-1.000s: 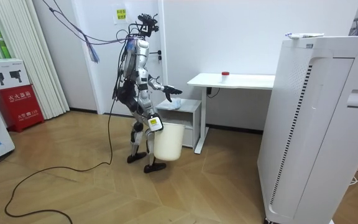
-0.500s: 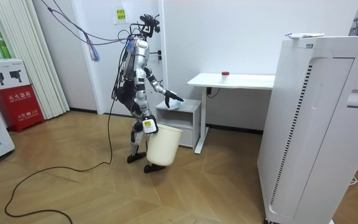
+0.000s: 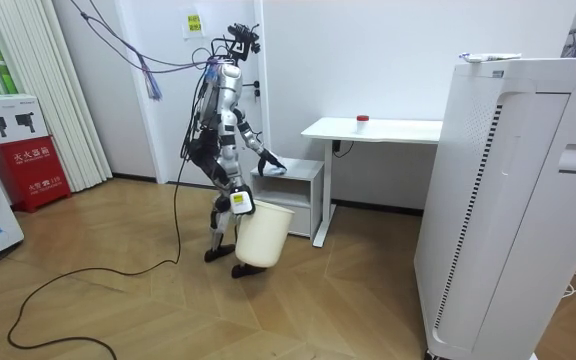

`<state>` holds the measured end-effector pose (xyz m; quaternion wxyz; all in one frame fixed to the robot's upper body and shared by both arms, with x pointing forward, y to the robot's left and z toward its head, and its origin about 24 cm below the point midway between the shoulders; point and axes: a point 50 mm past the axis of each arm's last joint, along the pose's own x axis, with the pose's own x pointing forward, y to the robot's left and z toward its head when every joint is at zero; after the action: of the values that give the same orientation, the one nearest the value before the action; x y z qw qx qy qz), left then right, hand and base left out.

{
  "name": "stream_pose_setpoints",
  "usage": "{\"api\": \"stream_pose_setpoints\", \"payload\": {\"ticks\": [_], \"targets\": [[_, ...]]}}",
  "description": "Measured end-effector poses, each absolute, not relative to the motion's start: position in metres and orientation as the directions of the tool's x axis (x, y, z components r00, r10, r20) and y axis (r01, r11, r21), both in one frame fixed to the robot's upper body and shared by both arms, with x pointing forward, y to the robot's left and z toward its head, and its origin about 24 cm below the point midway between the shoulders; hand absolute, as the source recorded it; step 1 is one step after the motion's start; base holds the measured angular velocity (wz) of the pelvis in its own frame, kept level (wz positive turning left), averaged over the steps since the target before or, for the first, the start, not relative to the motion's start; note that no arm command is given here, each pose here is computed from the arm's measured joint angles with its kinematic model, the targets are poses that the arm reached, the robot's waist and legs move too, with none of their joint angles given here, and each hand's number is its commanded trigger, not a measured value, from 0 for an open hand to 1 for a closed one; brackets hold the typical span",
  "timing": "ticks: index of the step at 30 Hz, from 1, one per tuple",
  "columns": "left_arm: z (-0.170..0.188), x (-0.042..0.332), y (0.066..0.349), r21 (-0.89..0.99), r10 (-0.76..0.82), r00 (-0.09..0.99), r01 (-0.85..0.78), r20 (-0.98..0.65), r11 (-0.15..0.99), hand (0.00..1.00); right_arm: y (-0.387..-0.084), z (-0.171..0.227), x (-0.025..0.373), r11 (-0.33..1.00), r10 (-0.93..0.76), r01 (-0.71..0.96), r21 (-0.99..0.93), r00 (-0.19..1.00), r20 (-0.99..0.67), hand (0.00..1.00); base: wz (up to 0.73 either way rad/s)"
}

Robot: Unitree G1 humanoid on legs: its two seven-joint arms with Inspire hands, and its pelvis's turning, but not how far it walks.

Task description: Pick garbage

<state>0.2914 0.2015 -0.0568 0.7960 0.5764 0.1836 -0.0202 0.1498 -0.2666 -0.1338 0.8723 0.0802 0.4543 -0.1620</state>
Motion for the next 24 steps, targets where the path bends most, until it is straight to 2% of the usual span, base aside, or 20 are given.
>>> {"api": "stream_pose_setpoints", "payload": {"ticks": [1, 2, 3, 4, 5, 6, 9, 19, 24], "targets": [[-0.058, 0.29, 0.202, 0.909, 0.182, 0.929, 0.252, -0.323, 0.331, 0.0, -0.267, -0.134, 0.15, 0.935, -0.21, 0.356, -0.008, 0.533, -0.819, 1.0, 0.03], [-0.058, 0.29, 0.203, 0.909, 0.184, 0.927, 0.254, -0.326, 0.33, 0.07, -0.267, -0.134, 0.15, 0.934, -0.211, 0.356, -0.009, 0.533, -0.82, 1.0, 0.04], [-0.059, 0.289, 0.204, 0.909, 0.19, 0.925, 0.258, -0.33, 0.327, 0.46, -0.267, -0.134, 0.15, 0.934, -0.214, 0.358, -0.012, 0.531, -0.82, 1.0, 0.04], [-0.059, 0.289, 0.204, 0.909, 0.195, 0.922, 0.263, -0.335, 0.323, 0.64, -0.266, -0.134, 0.15, 0.933, -0.214, 0.359, -0.013, 0.528, -0.822, 1.0, 0.04], [-0.059, 0.289, 0.204, 0.91, 0.194, 0.921, 0.268, -0.338, 0.316, 0.89, -0.266, -0.134, 0.149, 0.933, -0.213, 0.359, -0.012, 0.527, -0.823, 1.0, 0.05], [-0.059, 0.29, 0.205, 0.913, 0.193, 0.922, 0.27, -0.337, 0.305, 1.0, -0.266, -0.134, 0.149, 0.933, -0.213, 0.36, -0.012, 0.523, -0.825, 1.0, 0.05], [-0.051, 0.295, 0.209, 0.931, 0.211, 0.936, 0.215, -0.283, 0.297, 1.0, -0.266, -0.135, 0.149, 0.932, -0.214, 0.361, -0.016, 0.515, -0.83, 1.0, 0.03], [-0.043, 0.298, 0.23, 0.95, 0.268, 0.929, 0.188, -0.255, 0.251, 1.0, -0.262, -0.135, 0.153, 0.942, -0.2, 0.336, -0.023, 0.505, -0.84, 1.0, -0.02], [-0.044, 0.296, 0.231, 0.95, 0.276, 0.929, 0.176, -0.247, 0.259, 1.0, -0.26, -0.135, 0.154, 0.942, -0.197, 0.334, -0.019, 0.509, -0.838, 1.0, -0.03]]}}
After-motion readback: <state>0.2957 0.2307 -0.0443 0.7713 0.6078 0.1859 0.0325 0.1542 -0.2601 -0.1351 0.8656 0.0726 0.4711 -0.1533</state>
